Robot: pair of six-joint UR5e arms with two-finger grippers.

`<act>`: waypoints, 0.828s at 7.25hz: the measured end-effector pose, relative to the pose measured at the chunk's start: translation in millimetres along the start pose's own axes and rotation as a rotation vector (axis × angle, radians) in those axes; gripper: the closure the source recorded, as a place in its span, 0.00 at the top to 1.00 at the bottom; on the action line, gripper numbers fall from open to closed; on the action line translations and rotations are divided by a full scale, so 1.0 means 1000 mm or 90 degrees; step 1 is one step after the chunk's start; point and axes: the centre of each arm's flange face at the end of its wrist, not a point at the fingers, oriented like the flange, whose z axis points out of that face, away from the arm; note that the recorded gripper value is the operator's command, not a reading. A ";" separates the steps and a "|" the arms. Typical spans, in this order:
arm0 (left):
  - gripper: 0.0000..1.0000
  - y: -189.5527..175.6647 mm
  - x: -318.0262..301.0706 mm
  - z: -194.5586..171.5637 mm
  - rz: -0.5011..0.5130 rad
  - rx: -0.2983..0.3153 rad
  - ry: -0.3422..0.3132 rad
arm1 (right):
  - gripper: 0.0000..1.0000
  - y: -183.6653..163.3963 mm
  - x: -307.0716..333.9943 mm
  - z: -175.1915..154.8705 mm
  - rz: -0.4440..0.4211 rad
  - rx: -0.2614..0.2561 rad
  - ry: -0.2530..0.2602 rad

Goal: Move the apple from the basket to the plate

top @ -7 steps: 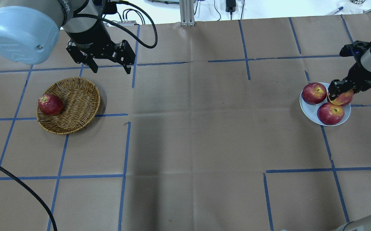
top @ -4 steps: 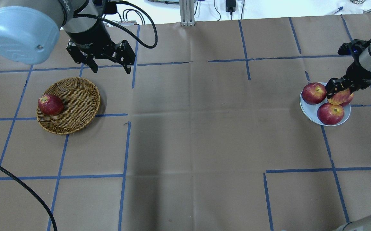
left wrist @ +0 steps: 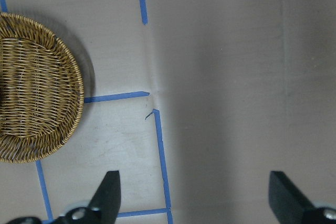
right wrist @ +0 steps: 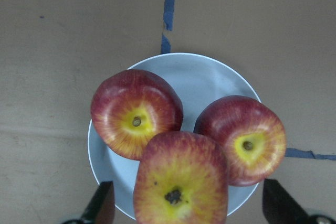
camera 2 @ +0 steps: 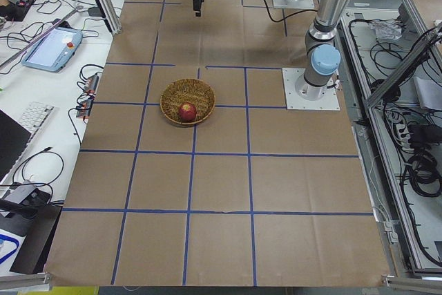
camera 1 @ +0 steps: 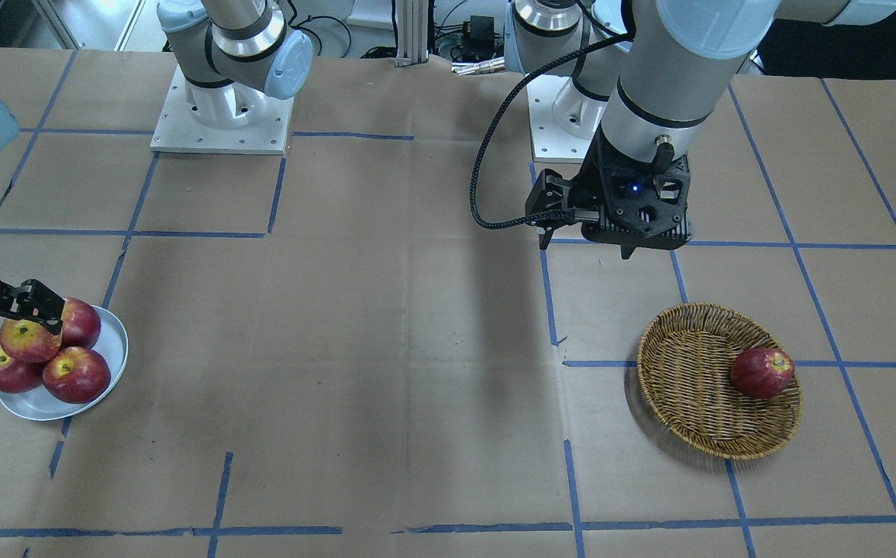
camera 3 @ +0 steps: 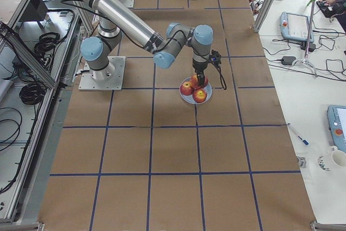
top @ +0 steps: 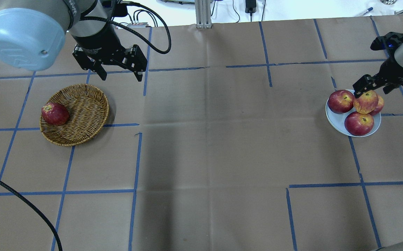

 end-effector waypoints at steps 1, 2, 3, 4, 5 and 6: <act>0.98 0.000 0.000 0.000 0.000 0.000 0.000 | 1.00 -0.007 -0.018 -0.034 -0.009 0.000 -0.001; 0.98 0.000 0.000 0.001 -0.001 -0.001 0.000 | 1.00 -0.009 -0.043 -0.067 -0.002 -0.008 -0.007; 0.98 0.000 0.000 0.001 -0.001 -0.001 0.000 | 1.00 -0.008 -0.076 -0.095 0.022 -0.014 -0.009; 0.98 0.000 0.000 0.001 -0.001 -0.001 0.000 | 1.00 -0.003 -0.116 -0.117 0.047 -0.015 -0.009; 0.98 0.000 0.000 0.001 -0.001 -0.001 0.000 | 1.00 0.004 -0.160 -0.134 0.060 -0.019 -0.010; 0.98 0.000 0.000 0.001 -0.001 -0.001 0.000 | 1.00 0.012 -0.197 -0.144 0.061 -0.023 -0.013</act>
